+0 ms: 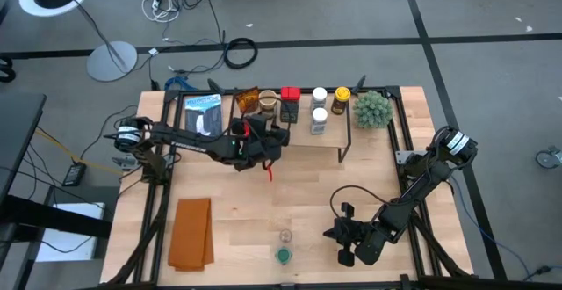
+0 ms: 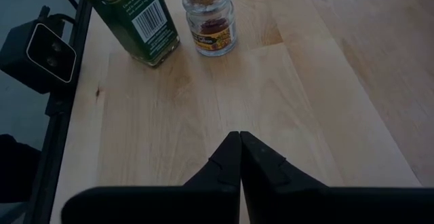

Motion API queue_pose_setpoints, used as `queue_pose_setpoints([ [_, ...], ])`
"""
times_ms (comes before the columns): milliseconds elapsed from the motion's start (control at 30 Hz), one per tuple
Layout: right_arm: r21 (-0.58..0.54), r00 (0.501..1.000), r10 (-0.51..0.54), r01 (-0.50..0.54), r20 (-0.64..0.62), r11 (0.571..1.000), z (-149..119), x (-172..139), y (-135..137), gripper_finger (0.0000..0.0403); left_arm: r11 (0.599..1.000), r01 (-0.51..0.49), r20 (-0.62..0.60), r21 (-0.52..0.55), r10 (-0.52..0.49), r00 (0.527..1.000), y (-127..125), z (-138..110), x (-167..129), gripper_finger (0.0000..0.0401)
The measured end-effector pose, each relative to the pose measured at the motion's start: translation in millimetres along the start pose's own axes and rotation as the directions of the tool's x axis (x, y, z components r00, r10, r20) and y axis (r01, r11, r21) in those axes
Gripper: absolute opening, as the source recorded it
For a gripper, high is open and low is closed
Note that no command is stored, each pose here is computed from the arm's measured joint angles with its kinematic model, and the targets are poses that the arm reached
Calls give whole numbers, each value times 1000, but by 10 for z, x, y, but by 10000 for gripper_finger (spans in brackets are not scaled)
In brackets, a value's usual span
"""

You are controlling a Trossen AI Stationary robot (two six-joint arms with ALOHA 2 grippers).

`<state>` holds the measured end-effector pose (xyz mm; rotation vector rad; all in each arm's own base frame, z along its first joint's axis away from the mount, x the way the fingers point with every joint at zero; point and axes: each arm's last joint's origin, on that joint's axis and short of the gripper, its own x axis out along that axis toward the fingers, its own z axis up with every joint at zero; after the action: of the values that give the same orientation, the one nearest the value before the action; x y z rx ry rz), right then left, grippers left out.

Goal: Shelf spices
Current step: Put the gold seasoning bottle on the shelf

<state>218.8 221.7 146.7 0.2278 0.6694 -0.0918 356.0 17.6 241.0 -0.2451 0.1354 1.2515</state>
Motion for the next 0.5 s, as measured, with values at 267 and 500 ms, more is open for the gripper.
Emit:
queue_pose_setpoints([
  [267, -6, 1000, 0, 0, 0, 1000, 0, 0, 0, 2, 1000, -18, 2, -6, 18, 1000, 23, 18, 61, 241],
  [500, -7, 1000, 0, 0, 0, 1000, 0, 0, 0, 5, 1000, 7, -10, -4, -7, 1000, 2, 1, 13, 241],
])
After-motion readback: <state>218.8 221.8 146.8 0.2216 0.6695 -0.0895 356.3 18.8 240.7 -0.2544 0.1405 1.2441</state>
